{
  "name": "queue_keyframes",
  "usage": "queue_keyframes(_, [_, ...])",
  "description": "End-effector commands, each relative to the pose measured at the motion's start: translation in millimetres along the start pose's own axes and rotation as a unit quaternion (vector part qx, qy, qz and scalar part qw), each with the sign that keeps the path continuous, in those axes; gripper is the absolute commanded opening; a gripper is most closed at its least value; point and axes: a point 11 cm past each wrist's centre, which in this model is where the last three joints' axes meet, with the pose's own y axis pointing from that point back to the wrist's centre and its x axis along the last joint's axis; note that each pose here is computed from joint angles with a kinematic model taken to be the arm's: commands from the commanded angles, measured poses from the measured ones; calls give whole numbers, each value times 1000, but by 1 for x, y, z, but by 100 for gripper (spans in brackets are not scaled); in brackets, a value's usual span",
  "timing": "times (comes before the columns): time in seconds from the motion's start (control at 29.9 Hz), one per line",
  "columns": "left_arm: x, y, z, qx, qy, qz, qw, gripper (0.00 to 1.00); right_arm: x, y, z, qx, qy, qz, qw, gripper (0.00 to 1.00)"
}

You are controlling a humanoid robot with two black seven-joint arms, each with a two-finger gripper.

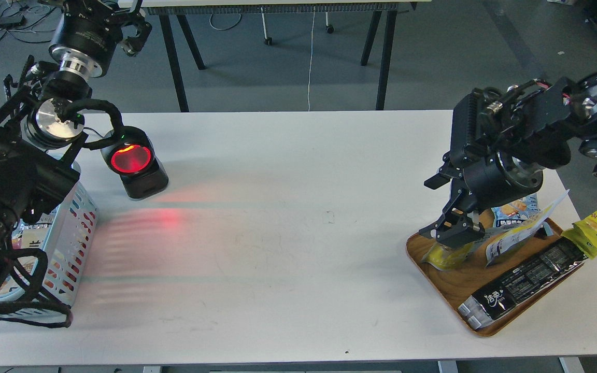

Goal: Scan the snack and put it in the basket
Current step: 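Grasp the yellow snack bag on the tray with the right gripper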

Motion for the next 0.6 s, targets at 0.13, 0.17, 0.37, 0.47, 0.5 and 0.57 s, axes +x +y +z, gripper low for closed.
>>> queue_keyframes(0.13, [0,0,2,-2,-1,-1,1000,100,-36,-6,-6,4,17,-50,999,79])
queue_keyframes(0.17, [1,0,2,-2,-1,-2,1000,100,-42,-7,-7,3,22,-61,998,76])
queue_keyframes(0.37, [3,1,9,-6,-4,-3,1000,100,-51,-10,-6,4,25,-73,997,58])
queue_keyframes(0.47, [3,1,9,-6,-4,-3,1000,100,-49,-11,-6,5,29,-68,997,47])
queue_keyframes(0.5, [2,1,8,-6,-4,-3,1000,100,-49,-11,-6,5,29,-68,997,41])
queue_keyframes(0.57, [3,1,8,-6,-4,-2,1000,100,-49,-12,-6,5,30,-69,997,32])
